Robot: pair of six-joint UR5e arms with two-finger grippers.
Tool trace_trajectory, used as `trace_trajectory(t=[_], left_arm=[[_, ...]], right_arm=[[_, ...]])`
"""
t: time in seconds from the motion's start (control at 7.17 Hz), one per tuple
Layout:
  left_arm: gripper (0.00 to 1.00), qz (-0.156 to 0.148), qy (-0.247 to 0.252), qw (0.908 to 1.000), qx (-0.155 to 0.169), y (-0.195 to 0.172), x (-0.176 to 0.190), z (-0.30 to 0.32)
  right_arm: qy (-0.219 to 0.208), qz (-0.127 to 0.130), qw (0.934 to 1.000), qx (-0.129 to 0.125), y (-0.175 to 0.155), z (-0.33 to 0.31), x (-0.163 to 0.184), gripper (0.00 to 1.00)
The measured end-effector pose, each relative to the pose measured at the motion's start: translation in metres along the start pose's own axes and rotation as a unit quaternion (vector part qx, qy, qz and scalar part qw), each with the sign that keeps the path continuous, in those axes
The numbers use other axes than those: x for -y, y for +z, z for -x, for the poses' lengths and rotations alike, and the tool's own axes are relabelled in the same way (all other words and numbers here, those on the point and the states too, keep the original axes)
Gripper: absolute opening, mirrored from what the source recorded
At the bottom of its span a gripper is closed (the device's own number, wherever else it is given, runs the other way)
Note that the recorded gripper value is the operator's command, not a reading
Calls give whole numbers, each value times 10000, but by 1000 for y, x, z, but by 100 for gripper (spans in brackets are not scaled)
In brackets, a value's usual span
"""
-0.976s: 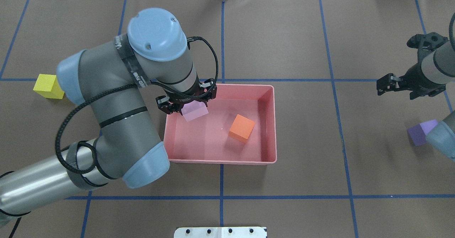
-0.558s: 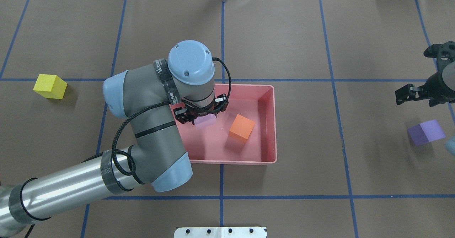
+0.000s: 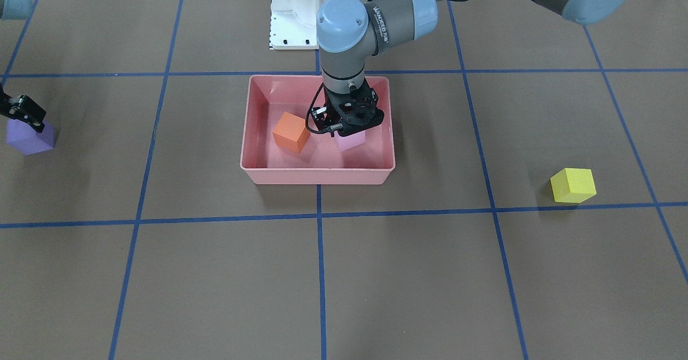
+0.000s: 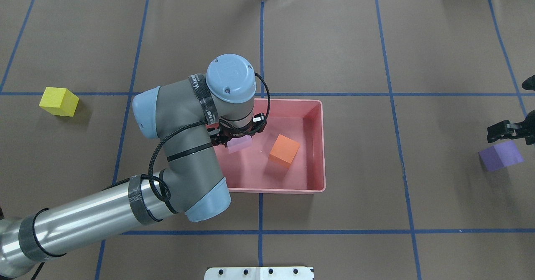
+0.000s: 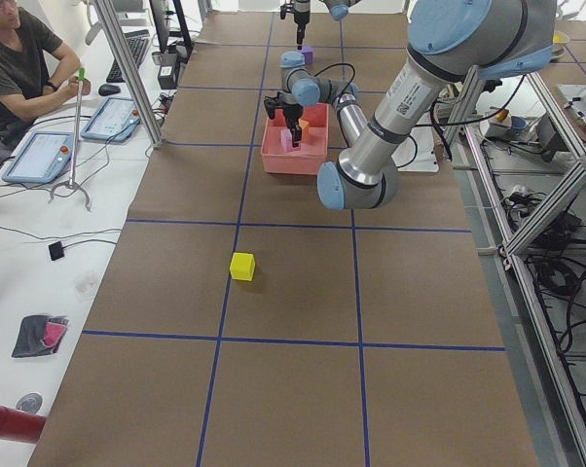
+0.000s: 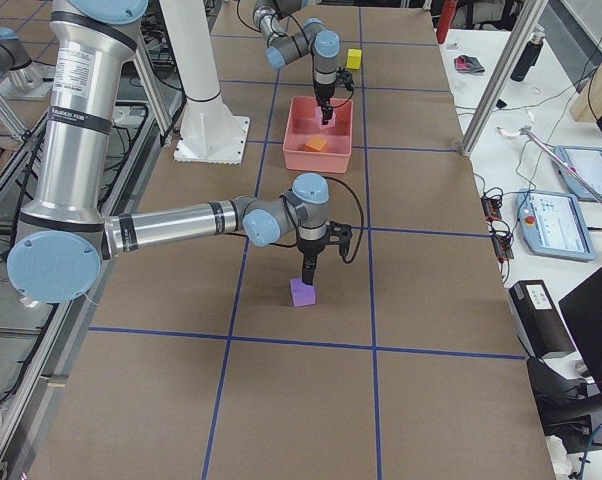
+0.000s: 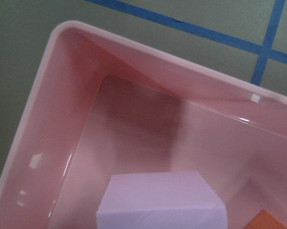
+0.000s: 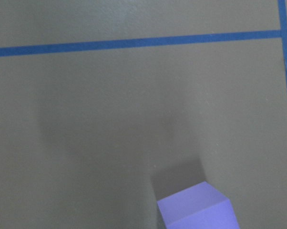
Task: Place blocks into pink bin with both arms
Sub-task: 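Lower the lilac cube into the bin while the right gripper reaches the purple cube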
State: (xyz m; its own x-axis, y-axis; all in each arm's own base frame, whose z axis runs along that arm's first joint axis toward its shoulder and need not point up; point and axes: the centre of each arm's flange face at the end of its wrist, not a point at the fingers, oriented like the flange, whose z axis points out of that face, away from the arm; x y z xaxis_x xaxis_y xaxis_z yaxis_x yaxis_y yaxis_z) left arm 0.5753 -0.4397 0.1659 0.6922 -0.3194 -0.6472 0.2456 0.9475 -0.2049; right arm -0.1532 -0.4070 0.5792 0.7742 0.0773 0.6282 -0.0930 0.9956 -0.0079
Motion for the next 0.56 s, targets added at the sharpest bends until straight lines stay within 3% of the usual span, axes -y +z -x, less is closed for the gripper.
trace_trajectory(t=[0.14,0.28,0.56], left_arm=[[89,-5,-6,10000,8,1,1,0],[99,-9,-7,10000,9,1,1,0],[99,-35,-6,10000,5,0,1,0]], right_arm=[[-249,-2,9996,153,13,-7,0,100],[-435,37,9986,307,21,-7,2,100],[-748,52,9963,416,25,-5,5,100]])
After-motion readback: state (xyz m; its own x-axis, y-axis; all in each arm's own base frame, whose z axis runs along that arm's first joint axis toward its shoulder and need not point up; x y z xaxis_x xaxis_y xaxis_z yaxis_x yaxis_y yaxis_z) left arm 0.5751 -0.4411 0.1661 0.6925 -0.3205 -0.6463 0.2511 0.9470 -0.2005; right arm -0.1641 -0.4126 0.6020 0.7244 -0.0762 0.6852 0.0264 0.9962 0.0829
